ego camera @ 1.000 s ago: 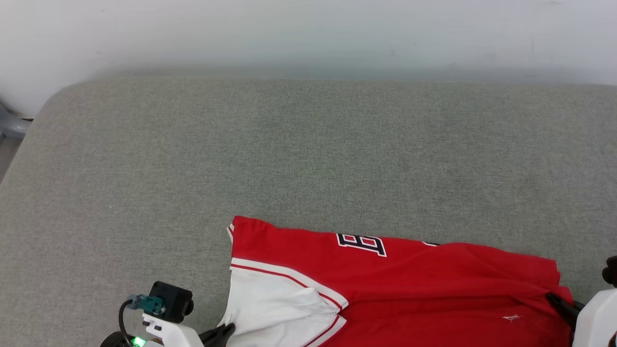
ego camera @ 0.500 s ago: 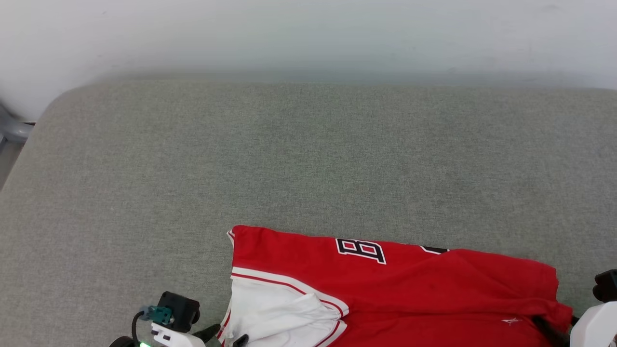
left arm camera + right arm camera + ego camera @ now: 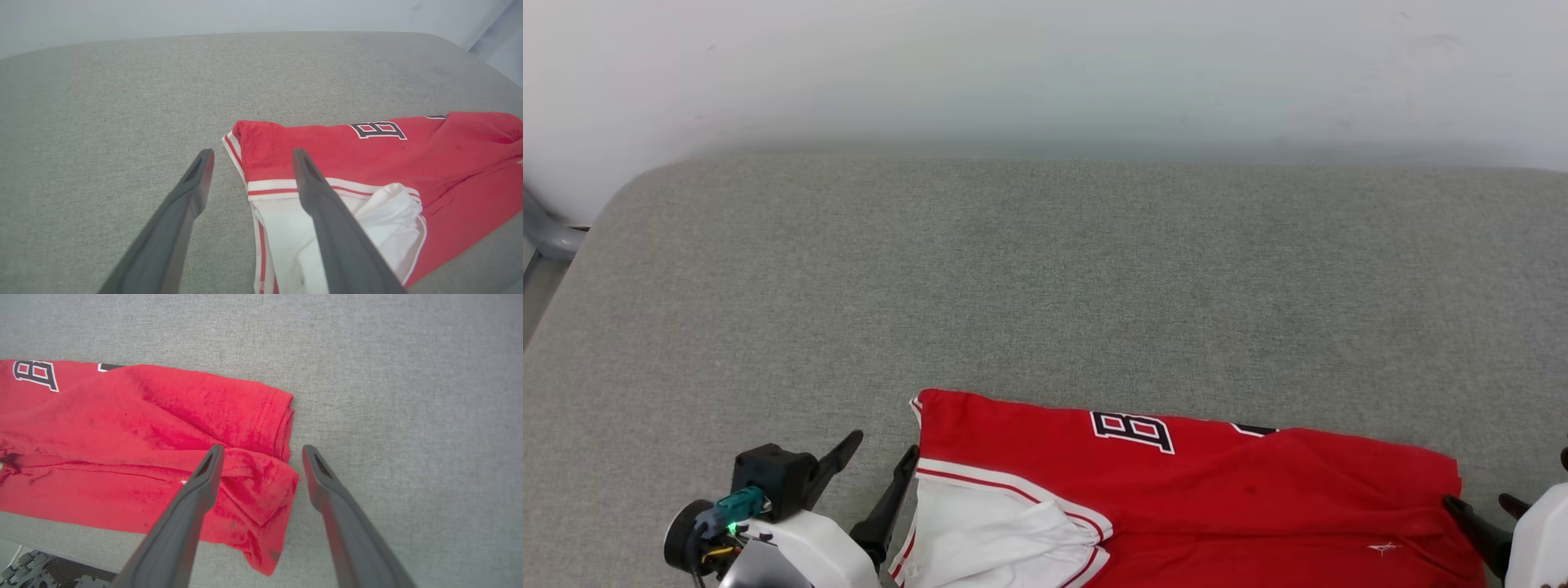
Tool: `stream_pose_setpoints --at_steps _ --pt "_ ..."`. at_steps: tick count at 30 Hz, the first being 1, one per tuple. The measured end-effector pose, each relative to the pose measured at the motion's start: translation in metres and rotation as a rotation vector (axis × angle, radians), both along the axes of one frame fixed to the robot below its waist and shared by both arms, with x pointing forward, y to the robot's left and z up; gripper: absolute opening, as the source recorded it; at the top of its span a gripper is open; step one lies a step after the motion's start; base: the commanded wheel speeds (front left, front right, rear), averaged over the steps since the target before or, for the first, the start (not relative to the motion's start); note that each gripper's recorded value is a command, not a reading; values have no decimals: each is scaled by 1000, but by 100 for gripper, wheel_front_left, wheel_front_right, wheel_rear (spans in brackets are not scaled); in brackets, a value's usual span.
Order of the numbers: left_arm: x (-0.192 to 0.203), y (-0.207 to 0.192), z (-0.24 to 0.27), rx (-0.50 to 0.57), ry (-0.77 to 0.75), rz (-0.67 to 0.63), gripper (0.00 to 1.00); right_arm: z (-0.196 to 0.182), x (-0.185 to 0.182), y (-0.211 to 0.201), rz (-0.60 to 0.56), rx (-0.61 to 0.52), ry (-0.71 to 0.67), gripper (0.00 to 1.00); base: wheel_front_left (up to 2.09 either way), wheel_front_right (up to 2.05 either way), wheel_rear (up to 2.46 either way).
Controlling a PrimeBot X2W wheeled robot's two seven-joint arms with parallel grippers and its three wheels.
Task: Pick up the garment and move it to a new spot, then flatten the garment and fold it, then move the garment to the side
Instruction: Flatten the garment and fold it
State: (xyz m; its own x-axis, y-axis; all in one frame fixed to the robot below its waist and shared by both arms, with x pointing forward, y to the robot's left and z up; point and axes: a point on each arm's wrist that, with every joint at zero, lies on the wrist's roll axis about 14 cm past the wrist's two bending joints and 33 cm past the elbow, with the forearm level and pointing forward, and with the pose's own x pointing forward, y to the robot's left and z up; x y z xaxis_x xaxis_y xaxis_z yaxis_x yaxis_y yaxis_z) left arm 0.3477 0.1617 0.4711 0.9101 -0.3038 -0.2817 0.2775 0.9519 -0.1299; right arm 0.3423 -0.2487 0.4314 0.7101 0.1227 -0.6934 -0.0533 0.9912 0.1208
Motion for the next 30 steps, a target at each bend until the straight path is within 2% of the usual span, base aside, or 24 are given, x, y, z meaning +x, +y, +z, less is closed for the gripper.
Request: stream_pose_setpoints --at_steps 4,6,10,13,19,24,30 --pt "9 6 19 0 -111 43 100 -1 0 7 -35 44 31 100 0 0 0" --pt "13 10 27 5 -165 65 100 -3 0 0 -59 21 45 100 0 0 0" --pt "24 22 47 90 -303 108 100 -15 0 3 -101 47 100 100 0 0 0" --pt "29 28 56 103 -353 150 100 -27 -2 -1 -132 51 151 100 0 0 0" --pt "33 44 63 144 -394 214 100 -53 -9 -11 -171 13 245 100 0 0 0" --pt "34 59 63 146 -399 273 100 -69 -11 0 -194 93 291 100 0 0 0" --pt "33 62 59 141 -394 275 100 -76 -10 17 -168 156 308 100 0 0 0"
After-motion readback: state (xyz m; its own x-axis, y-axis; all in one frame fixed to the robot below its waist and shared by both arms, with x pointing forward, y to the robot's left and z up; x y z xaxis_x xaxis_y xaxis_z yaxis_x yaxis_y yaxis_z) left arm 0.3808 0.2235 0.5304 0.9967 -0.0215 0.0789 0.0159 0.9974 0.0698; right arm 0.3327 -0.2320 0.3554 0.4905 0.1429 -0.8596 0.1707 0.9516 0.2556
